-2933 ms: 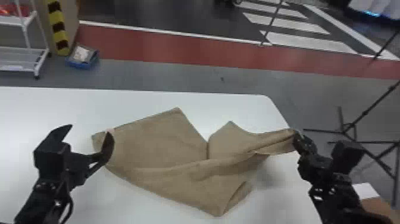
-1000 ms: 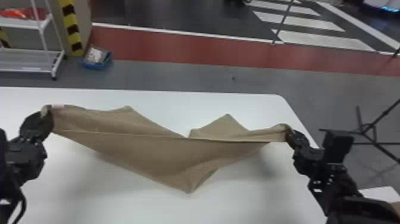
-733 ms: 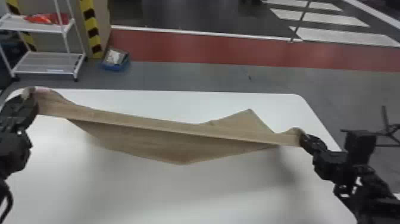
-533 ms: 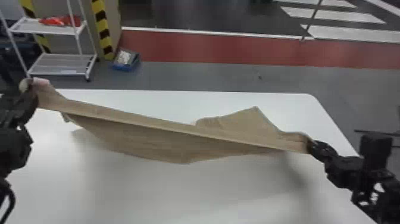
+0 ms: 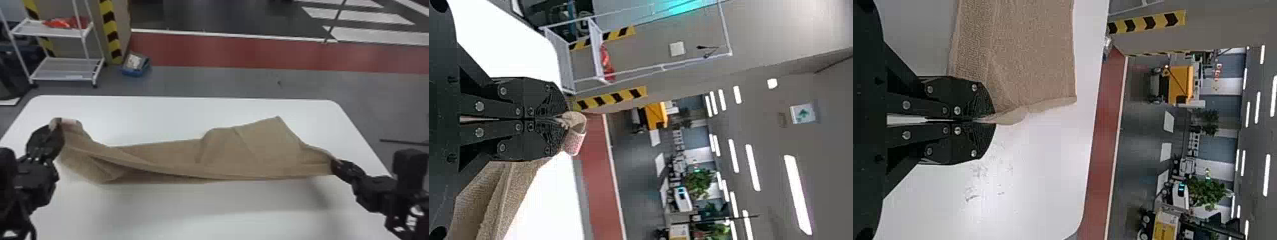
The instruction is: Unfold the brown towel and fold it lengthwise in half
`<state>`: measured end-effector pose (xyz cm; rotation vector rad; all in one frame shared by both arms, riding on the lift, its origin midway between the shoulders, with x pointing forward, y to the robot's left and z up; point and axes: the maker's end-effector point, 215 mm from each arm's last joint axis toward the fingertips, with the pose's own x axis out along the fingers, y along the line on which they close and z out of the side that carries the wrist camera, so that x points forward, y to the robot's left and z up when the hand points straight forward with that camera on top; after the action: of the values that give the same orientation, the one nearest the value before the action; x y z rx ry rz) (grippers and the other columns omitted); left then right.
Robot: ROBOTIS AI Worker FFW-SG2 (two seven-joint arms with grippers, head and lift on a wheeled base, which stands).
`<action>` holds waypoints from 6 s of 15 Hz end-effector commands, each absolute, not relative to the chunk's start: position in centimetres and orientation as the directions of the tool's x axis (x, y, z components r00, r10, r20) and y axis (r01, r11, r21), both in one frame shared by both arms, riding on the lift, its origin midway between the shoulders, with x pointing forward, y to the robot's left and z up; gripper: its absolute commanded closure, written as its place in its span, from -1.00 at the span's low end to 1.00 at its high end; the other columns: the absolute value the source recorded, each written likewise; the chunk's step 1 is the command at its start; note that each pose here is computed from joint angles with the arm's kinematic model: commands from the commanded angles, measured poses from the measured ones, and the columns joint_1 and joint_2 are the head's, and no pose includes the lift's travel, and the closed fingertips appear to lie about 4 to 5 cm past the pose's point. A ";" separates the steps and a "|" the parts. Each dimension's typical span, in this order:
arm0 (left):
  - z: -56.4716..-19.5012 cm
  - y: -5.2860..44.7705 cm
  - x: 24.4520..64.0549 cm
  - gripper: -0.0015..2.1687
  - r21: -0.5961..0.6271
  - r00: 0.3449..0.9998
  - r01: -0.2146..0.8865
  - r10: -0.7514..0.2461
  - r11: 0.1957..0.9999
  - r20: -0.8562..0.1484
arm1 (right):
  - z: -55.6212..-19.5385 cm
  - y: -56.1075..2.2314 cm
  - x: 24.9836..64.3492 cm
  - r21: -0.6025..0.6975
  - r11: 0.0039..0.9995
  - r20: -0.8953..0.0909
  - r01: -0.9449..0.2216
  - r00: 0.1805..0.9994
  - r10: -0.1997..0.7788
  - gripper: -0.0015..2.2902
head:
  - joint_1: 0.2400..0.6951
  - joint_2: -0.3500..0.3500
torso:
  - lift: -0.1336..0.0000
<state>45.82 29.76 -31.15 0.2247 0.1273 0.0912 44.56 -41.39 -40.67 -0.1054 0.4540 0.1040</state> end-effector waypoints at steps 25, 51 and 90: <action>-40.8 33.6 44.1 -0.92 0.375 0.915 -0.179 0.294 0.910 -0.275 | -45.0 -46.3 39.1 -0.309 0.832 -0.355 -0.461 0.867 0.349 -0.69 | 1.00 -0.45 | -0.78; -40.3 40.0 43.1 -0.92 0.352 0.892 -0.329 0.411 0.876 -0.190 | -44.8 -42.9 38.6 -0.120 0.840 -0.366 -0.528 0.810 0.457 0.06 | 1.00 -0.14 | -0.78; -39.1 35.4 39.4 0.61 -0.005 0.880 0.149 -0.135 0.989 -0.455 | -37.9 -44.0 37.0 -0.217 0.850 -0.314 -0.480 0.859 0.405 0.06 | 1.00 -0.37 | -0.78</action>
<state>39.19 36.10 -40.82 0.0239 0.4811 -0.1514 36.58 -44.43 -39.67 -0.2768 0.2825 0.4699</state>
